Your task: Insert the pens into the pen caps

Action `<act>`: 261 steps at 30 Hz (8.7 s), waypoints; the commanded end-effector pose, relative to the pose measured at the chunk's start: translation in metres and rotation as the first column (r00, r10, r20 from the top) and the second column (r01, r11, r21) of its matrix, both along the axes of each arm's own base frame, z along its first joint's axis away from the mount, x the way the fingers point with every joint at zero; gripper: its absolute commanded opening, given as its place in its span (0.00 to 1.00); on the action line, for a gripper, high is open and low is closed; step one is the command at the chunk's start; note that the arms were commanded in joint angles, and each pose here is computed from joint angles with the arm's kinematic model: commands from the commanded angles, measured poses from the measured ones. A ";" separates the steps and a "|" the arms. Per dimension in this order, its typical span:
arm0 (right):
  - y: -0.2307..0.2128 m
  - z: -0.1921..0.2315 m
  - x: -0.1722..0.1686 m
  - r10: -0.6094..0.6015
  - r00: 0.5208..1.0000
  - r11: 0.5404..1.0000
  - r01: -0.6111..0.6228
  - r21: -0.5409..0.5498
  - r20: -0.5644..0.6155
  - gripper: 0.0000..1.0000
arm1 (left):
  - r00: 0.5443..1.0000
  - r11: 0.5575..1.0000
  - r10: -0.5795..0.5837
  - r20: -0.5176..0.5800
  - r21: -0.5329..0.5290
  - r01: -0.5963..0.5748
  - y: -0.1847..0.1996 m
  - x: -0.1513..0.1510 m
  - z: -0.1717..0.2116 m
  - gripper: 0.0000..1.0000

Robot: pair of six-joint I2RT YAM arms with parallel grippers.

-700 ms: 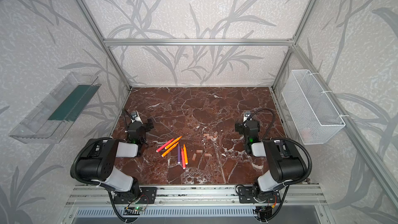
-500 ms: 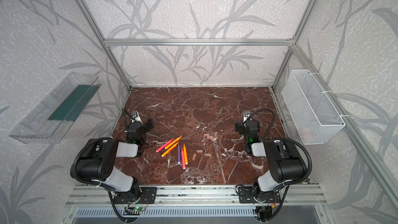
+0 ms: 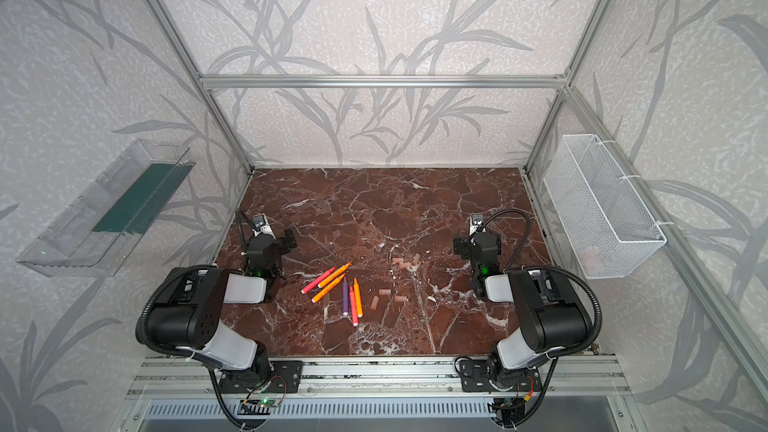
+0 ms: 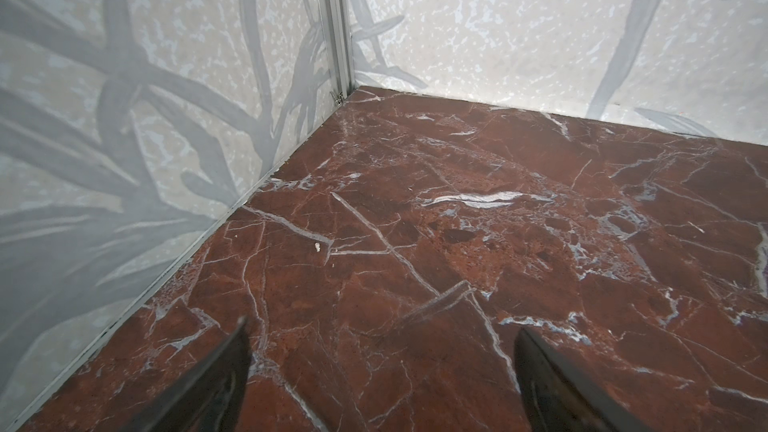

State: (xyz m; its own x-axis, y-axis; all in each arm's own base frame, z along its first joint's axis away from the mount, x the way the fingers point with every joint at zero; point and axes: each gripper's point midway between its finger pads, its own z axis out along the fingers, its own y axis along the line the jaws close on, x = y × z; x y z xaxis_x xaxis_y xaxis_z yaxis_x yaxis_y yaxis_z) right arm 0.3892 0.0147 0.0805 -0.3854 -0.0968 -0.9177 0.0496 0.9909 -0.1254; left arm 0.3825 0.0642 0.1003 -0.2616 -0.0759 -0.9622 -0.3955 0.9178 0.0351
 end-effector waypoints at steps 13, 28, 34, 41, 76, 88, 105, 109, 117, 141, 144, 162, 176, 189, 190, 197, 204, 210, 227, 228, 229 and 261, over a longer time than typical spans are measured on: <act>-0.004 0.056 -0.016 -0.081 0.984 0.995 0.089 -0.044 0.157 0.99 | 0.996 1.000 -0.010 0.089 0.009 0.009 -0.015 -0.032 0.064 0.99; 0.064 0.114 -0.047 0.171 0.985 0.886 -0.166 0.434 0.028 0.99 | 0.995 0.852 -0.034 0.093 -0.518 0.078 -0.044 -0.098 0.113 0.99; 0.033 0.127 -0.068 -0.019 0.998 0.863 -0.012 0.505 0.056 0.99 | 0.982 0.801 -0.141 0.127 -0.568 0.189 -0.066 -0.106 0.119 0.99; 0.029 0.130 -0.084 -0.033 0.998 0.819 -0.003 0.573 0.054 0.99 | 0.946 0.750 -0.321 0.054 -0.595 0.289 -0.096 -0.118 0.116 0.96; 0.031 0.026 -0.060 -0.062 0.948 0.922 0.174 0.345 -0.312 0.51 | 0.681 0.866 -0.477 -0.555 -0.430 0.257 -0.190 -0.170 -0.047 0.49; 0.035 0.028 -0.061 -0.045 0.955 0.923 0.152 0.353 -0.295 0.51 | 0.649 0.891 -0.441 -0.620 -0.390 0.234 -0.191 -0.166 -0.062 0.52; 0.039 0.029 -0.060 -0.041 0.956 0.931 0.143 0.337 -0.292 0.50 | 0.552 0.869 -0.491 -0.674 -0.421 0.259 -0.208 -0.177 -0.078 0.53; 0.039 0.029 -0.060 -0.041 0.956 0.932 0.142 0.333 -0.291 0.50 | 0.541 0.868 -0.495 -0.680 -0.418 0.269 -0.211 -0.178 -0.078 0.47; 0.041 0.029 -0.060 -0.039 0.956 0.935 0.138 0.328 -0.291 0.50 | 0.540 0.881 -0.473 -0.696 -0.391 0.267 -0.211 -0.176 -0.082 0.46; 0.091 0.100 -0.101 0.145 0.976 0.913 -0.069 0.403 -0.161 0.48 | 0.543 0.880 -0.474 -0.693 -0.386 0.277 -0.217 -0.168 -0.080 0.18; 0.099 0.113 -0.113 0.190 0.973 0.891 -0.116 0.440 -0.128 0.48 | 0.560 0.871 -0.491 -0.668 -0.401 0.285 -0.218 -0.166 -0.069 0.16; 0.211 0.136 -0.154 0.495 0.867 0.556 -0.367 0.746 0.057 0.49 | 0.578 0.621 -0.762 -0.292 -0.586 0.521 -0.256 -0.170 0.035 0.10; 0.298 0.143 -0.177 0.621 0.774 0.414 -0.460 0.785 0.125 0.50 | 0.434 0.355 -0.899 -0.057 -0.674 0.648 -0.299 -0.184 0.061 0.09; 0.355 0.126 -0.160 0.674 0.735 0.375 -0.426 0.823 0.073 0.49 | 0.385 0.295 -0.923 -0.019 -0.678 0.673 -0.309 -0.192 0.067 0.08; 0.356 0.124 -0.159 0.674 0.735 0.377 -0.423 0.824 0.069 0.48 | 0.383 0.294 -0.923 -0.020 -0.678 0.674 -0.309 -0.193 0.066 0.08; 0.356 0.121 -0.155 0.657 0.751 0.381 -0.405 0.831 0.064 0.34 | 0.389 0.302 -0.921 -0.022 -0.670 0.678 -0.307 -0.193 0.067 0.08; 0.361 0.115 -0.154 0.658 0.752 0.371 -0.377 0.849 0.046 0.17 | 0.395 0.307 -0.918 -0.020 -0.667 0.679 -0.306 -0.192 0.067 0.11; 0.362 0.111 -0.159 0.639 0.768 0.346 -0.339 0.875 0.045 0.07 | 0.404 0.316 -0.915 -0.021 -0.660 0.682 -0.306 -0.188 0.063 0.33; 0.365 0.103 -0.162 0.600 0.799 0.308 -0.277 0.910 0.040 0.00 | 0.418 0.327 -0.908 -0.014 -0.649 0.687 -0.309 -0.182 0.057 0.20; 0.364 0.101 -0.162 0.594 0.804 0.311 -0.271 0.911 0.037 0.00 | 0.422 0.330 -0.907 -0.015 -0.648 0.686 -0.308 -0.181 0.056 0.18; 0.362 0.100 -0.162 0.587 0.809 0.315 -0.265 0.911 0.032 0.00 | 0.425 0.333 -0.905 -0.016 -0.648 0.685 -0.307 -0.181 0.056 0.16; 0.181 0.078 -0.124 0.272 0.920 0.911 -0.152 0.384 -0.281 0.58 | 0.731 0.712 -0.635 -0.249 -0.556 0.429 -0.223 -0.168 0.002 0.00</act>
State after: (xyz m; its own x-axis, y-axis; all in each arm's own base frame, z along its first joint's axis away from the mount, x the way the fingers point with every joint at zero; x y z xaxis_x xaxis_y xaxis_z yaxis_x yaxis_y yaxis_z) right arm 0.2601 0.1958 0.1683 -0.6075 0.1811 -0.7734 -0.1225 0.9407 0.3165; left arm 0.2074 -0.1636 0.0904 -0.7542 -0.1468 -0.6401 0.1586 0.9051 -0.3944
